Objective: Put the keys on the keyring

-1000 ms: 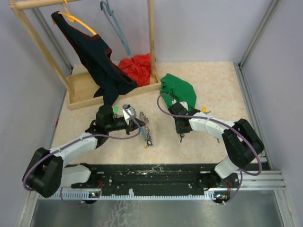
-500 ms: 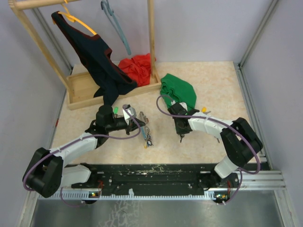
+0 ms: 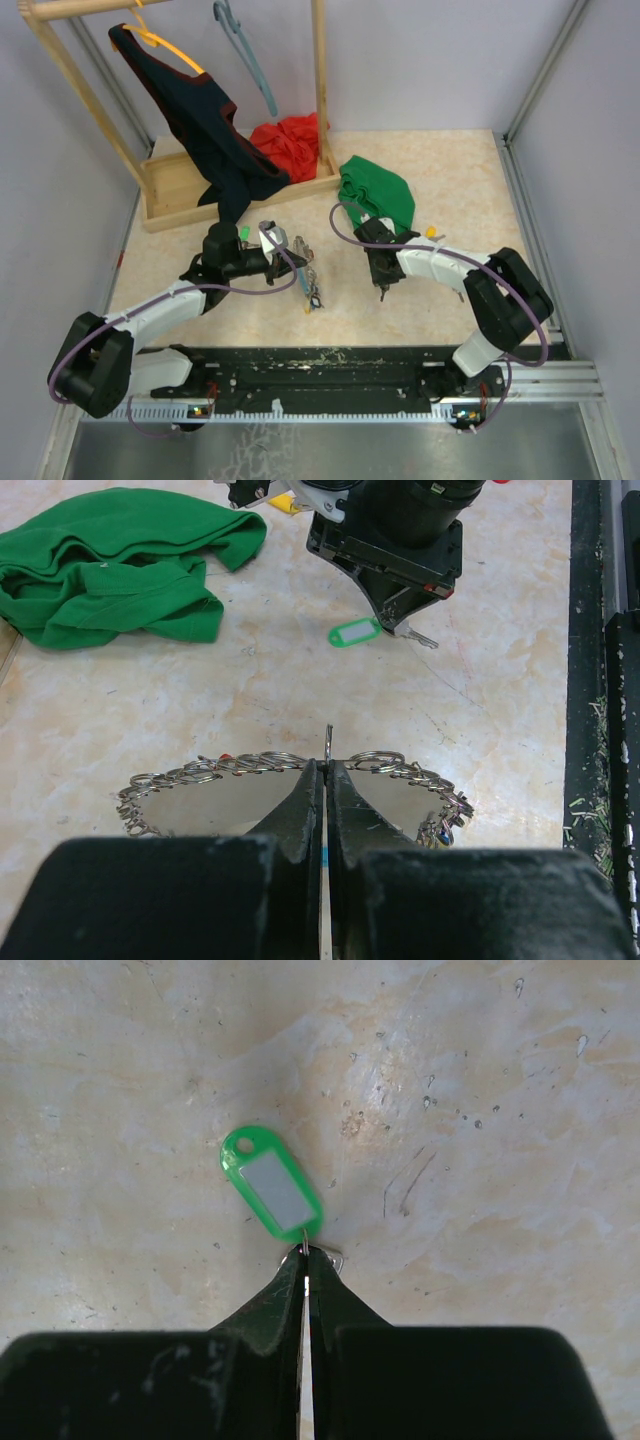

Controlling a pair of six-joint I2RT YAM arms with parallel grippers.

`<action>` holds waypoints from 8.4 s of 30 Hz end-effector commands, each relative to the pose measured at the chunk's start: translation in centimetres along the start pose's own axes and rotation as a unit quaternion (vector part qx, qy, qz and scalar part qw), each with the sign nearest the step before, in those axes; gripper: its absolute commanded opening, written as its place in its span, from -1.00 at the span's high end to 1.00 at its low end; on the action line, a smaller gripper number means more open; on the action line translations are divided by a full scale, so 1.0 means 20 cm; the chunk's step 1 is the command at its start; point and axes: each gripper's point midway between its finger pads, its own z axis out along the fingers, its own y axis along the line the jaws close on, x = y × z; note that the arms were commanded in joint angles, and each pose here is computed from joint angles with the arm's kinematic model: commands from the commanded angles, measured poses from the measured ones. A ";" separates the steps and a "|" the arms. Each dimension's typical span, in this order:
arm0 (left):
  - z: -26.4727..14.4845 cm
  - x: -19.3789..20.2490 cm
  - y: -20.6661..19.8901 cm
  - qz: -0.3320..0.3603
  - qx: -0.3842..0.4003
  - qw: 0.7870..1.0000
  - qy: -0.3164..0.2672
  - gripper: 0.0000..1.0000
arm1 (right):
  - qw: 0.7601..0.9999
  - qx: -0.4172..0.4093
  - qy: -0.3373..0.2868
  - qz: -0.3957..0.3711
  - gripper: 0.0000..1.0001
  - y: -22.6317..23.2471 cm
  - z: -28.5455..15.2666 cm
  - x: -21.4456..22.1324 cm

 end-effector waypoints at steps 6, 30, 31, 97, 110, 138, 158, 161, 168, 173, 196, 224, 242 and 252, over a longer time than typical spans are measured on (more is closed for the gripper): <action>0.00 -0.11 0.02 0.039 0.004 0.999 -0.028 0.99 | 0.997 -0.038 -0.053 -0.029 1.00 0.06 -0.11 -0.15; -0.04 -0.16 -0.05 0.076 0.021 0.996 -0.052 0.99 | 0.788 -0.296 -0.474 -0.258 1.00 0.38 -0.91 -0.49; -0.04 -0.16 -0.05 0.077 0.023 0.995 -0.053 0.99 | 0.777 -0.309 -0.476 -0.273 1.00 0.41 -0.92 -0.48; -0.03 -0.14 -0.14 0.095 0.088 0.990 -0.051 1.00 | 0.652 -0.384 -0.463 -0.462 1.00 0.78 -0.92 -0.35; -0.03 -0.15 -0.15 0.098 0.090 0.990 -0.055 1.00 | 0.650 -0.392 -0.461 -0.460 1.00 0.79 -0.93 -0.34; -0.03 -0.15 -0.15 0.100 0.091 0.989 -0.056 1.00 | 0.664 -0.384 -0.458 -0.450 1.00 0.78 -0.92 -0.34; -0.04 -0.15 -0.15 0.102 0.086 0.989 -0.058 1.00 | 0.668 -0.398 -0.442 -0.447 1.00 0.77 -0.91 -0.29; -0.04 -0.15 -0.14 0.102 0.085 0.989 -0.058 1.00 | 0.669 -0.403 -0.434 -0.449 1.00 0.77 -0.90 -0.27; -0.04 -0.15 -0.15 0.103 0.088 0.989 -0.060 1.00 | 0.671 -0.402 -0.438 -0.443 1.00 0.77 -0.90 -0.28; -0.04 -0.15 -0.15 0.103 0.090 0.989 -0.060 1.00 | 0.675 -0.399 -0.437 -0.440 1.00 0.78 -0.89 -0.30; -0.04 -0.15 -0.16 0.104 0.094 0.988 -0.061 1.00 | 0.684 -0.395 -0.431 -0.436 1.00 0.78 -0.86 -0.31; -0.04 -0.15 -0.17 0.103 0.101 0.988 -0.062 1.00 | 0.682 -0.397 -0.435 -0.434 1.00 0.79 -0.87 -0.31; -0.03 -0.14 -0.17 0.101 0.099 0.988 -0.059 1.00 | 0.680 -0.394 -0.432 -0.443 1.00 0.77 -0.87 -0.29; -0.03 -0.15 -0.16 0.101 0.095 0.989 -0.059 1.00 | 0.681 -0.396 -0.425 -0.446 1.00 0.77 -0.86 -0.28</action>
